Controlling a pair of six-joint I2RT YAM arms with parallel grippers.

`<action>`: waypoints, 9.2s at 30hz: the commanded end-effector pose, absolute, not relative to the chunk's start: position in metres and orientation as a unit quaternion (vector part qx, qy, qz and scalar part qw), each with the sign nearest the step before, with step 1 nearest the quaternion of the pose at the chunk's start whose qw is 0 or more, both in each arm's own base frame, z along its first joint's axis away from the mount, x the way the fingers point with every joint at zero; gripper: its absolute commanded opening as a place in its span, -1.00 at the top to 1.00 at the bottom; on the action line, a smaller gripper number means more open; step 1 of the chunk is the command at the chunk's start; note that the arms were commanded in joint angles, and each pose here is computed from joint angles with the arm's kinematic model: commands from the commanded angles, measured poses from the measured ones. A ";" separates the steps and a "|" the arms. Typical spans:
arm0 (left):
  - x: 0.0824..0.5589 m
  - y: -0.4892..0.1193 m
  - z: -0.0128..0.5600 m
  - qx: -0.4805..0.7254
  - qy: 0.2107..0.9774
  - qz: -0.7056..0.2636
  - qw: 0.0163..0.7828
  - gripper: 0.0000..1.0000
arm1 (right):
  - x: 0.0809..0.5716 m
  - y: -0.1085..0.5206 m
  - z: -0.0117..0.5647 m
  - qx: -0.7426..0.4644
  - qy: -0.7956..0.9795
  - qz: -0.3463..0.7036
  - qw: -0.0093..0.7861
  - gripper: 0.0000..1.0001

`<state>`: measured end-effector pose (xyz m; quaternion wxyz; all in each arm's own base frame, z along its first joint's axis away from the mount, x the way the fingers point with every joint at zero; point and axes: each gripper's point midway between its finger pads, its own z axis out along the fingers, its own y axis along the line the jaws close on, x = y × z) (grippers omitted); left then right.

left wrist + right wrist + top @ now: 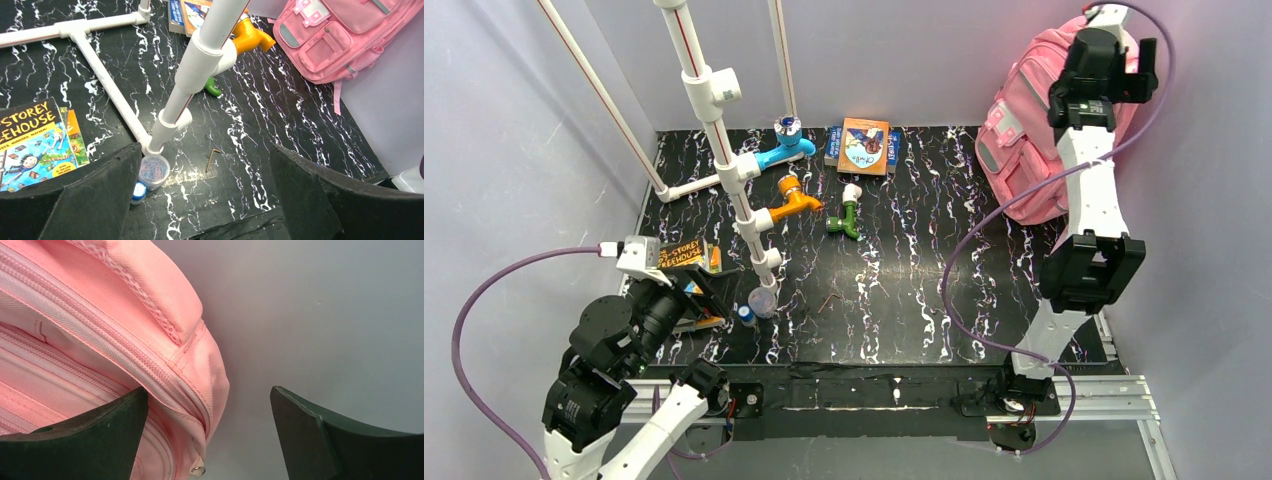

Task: Pack the student bag
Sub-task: Pick up the student bag at the center of the board, then place the student bag at the center of the board, then move the student bag to the center of the board, then unzip the student bag at the center of the board.

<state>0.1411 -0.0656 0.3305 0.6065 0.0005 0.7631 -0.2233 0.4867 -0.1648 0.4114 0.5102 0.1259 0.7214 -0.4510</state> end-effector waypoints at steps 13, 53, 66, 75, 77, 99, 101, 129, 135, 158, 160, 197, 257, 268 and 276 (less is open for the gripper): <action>0.126 -0.072 0.341 -0.002 0.763 -0.263 0.590 -0.99 | 0.473 -0.129 0.364 0.165 0.802 -0.263 0.511 0.79; 0.105 -0.127 0.334 0.067 0.780 -0.380 0.493 -0.99 | 0.229 -0.046 0.289 0.398 0.726 -0.068 0.557 0.97; 0.087 -0.166 0.297 0.124 0.767 -0.472 0.417 -0.99 | 0.121 0.140 0.171 -0.018 0.912 0.337 0.231 -0.05; 0.096 -0.171 0.284 0.128 0.767 -0.471 0.416 -0.99 | 0.197 0.051 0.198 0.061 0.942 0.050 0.327 -0.56; 0.101 -0.172 0.285 0.136 0.765 -0.466 0.423 -0.99 | 0.223 0.040 0.205 0.082 0.929 0.012 0.361 -0.58; 0.152 -0.223 0.330 0.344 0.691 -0.295 0.564 -0.99 | 0.283 -0.031 0.166 0.225 0.914 -0.099 0.322 -0.96; 0.140 -0.243 0.326 0.369 0.682 -0.298 0.556 -0.99 | 0.273 -0.039 0.146 0.255 0.919 -0.065 0.294 -0.97; 0.089 -0.384 0.225 0.392 0.778 -0.307 0.382 -0.99 | 0.244 -0.044 0.128 0.318 0.907 0.009 0.277 -0.97; 0.089 -0.382 0.211 0.392 0.798 -0.281 0.361 -0.99 | 0.246 0.060 0.090 0.160 0.957 0.161 0.179 -0.91; 0.126 -0.379 0.176 0.354 0.855 -0.203 0.321 -0.99 | 0.274 0.060 0.121 0.196 0.897 0.266 0.293 -0.03; 0.137 -0.383 0.168 0.354 0.861 -0.181 0.318 -0.86 | 0.280 0.058 0.116 0.199 0.898 0.266 0.289 0.14; 0.224 -0.422 0.134 0.373 0.835 -0.021 0.403 1.00 | 0.278 0.039 0.078 0.224 0.916 0.212 0.255 -0.01; 0.228 -0.414 0.201 0.327 0.848 -0.242 0.340 1.00 | 0.287 0.076 0.072 -0.353 0.837 0.086 0.409 -0.23; 0.231 -0.414 0.202 0.324 0.848 -0.239 0.344 1.00 | 0.285 0.089 0.073 -0.355 0.824 0.115 0.426 0.37; 0.240 -0.421 0.203 0.316 0.850 -0.242 0.345 1.00 | 0.265 0.113 0.114 -0.294 0.854 0.175 0.392 0.97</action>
